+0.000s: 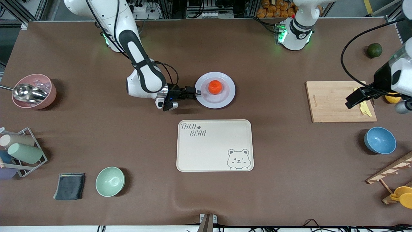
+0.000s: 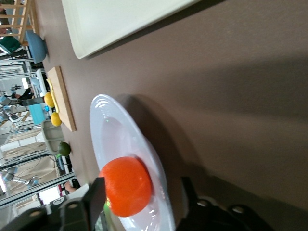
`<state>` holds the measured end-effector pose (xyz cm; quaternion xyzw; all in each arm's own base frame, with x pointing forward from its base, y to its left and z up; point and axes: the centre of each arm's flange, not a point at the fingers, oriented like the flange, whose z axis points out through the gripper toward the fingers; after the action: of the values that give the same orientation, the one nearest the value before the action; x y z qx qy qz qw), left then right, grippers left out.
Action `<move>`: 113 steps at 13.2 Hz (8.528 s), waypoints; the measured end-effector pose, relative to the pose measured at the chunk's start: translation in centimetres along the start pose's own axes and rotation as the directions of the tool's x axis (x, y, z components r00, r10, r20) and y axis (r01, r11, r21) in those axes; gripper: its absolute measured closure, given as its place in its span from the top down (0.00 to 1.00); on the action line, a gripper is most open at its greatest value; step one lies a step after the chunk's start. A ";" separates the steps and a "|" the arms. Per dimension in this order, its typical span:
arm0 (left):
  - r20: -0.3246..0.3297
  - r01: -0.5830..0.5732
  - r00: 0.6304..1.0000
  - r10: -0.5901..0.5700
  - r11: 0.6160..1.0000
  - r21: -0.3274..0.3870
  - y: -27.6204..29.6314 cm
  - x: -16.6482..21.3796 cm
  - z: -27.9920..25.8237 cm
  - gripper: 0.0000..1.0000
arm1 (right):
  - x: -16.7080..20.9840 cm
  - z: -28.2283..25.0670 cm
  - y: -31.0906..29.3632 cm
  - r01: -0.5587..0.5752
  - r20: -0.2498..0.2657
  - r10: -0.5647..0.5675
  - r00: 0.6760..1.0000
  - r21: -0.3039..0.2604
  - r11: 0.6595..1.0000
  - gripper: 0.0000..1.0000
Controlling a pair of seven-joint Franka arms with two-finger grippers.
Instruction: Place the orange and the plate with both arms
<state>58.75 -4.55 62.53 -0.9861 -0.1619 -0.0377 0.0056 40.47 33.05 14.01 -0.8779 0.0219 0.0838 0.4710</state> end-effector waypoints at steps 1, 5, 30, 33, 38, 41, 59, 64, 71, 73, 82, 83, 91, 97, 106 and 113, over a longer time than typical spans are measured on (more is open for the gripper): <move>0.002 -0.019 1.000 0.019 1.000 -0.004 -0.8 0.2 -0.1 1.00 | -0.3 0.4 -0.1 -0.003 -0.003 0.003 1.000 0.000 1.000 0.68; 0.007 -0.121 0.993 0.121 0.993 0.000 -2.2 0.6 -0.2 1.00 | -2.4 2.8 -1.1 -0.002 -0.026 0.001 1.000 -0.033 0.999 0.42; 0.071 -0.206 0.976 0.207 0.978 -0.025 -0.8 0.0 2.2 1.00 | 3.3 -3.0 -3.2 -0.081 -0.180 0.123 0.976 0.224 0.971 0.05; 0.076 -0.206 0.975 0.207 0.978 -0.024 -0.8 0.0 2.6 1.00 | 6.1 -5.5 -4.0 -0.075 -0.233 0.138 0.963 0.262 0.962 0.05; 0.064 -0.205 0.976 0.206 0.978 -0.025 -0.8 0.1 3.0 1.00 | 9.6 -8.6 -4.2 -0.071 -0.291 0.160 0.943 0.292 0.954 0.05; 0.060 -0.203 0.977 0.205 0.979 -0.026 -0.8 0.1 3.0 1.00 | 10.3 -9.1 -3.5 -0.077 -0.302 0.168 0.938 0.291 0.953 0.05; 0.055 -0.203 0.977 0.204 0.979 -0.027 -0.8 0.3 3.7 1.00 | 14.6 -3.1 -1.0 -0.079 -0.336 0.140 0.931 0.190 0.979 0.05; 0.059 -0.203 0.977 0.204 0.979 -0.027 -0.7 0.4 4.0 1.00 | 16.0 -2.7 -0.9 -0.073 -0.355 0.135 0.925 0.182 0.981 0.32; 0.059 -0.202 0.977 0.203 0.979 -0.027 -0.7 0.5 4.1 1.00 | 17.4 -5.0 -3.2 -0.230 -0.226 0.231 0.946 0.031 0.973 1.00; 0.060 -0.202 0.977 0.204 0.979 -0.027 -0.7 0.5 4.2 1.00 | 17.9 -6.7 -5.1 -0.263 -0.215 0.247 0.945 -0.047 0.964 1.00; 0.046 -0.214 0.976 0.215 0.976 -0.029 -0.2 -0.1 3.1 1.00 | 20.1 -25.8 -6.0 -0.225 -0.131 0.196 0.972 -0.267 0.937 1.00; 0.043 -0.220 0.974 0.221 0.975 -0.030 0.1 -0.3 2.9 1.00 | 20.0 -27.2 -5.7 -0.229 -0.128 0.200 0.971 -0.278 0.933 1.00; 0.020 -0.228 0.973 0.229 0.973 -0.028 0.2 -1.6 1.4 1.00 | 18.9 -43.1 -1.2 -0.192 -0.115 0.159 0.981 -0.401 0.896 1.00; 0.007 -0.227 0.974 0.227 0.974 -0.026 0.0 -2.1 0.7 1.00 | 16.7 -54.3 -2.2 -0.102 -0.086 0.062 0.994 -0.617 0.780 1.00; 0.006 -0.203 0.979 0.203 0.979 -0.024 -1.3 -1.6 0.7 1.00 | 8.6 -61.1 -14.3 0.046 -0.043 -0.113 0.993 -0.733 0.679 1.00; -0.001 -0.204 0.979 0.204 0.979 -0.024 -2.2 -1.2 0.5 1.00 | 6.7 -61.4 -17.5 0.080 -0.032 -0.169 0.985 -0.782 0.618 1.00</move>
<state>56.95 -2.83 61.93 -0.9975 -0.0593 -0.0381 -0.0025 56.85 -7.93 60.59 -0.9974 -0.0532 0.0072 0.0487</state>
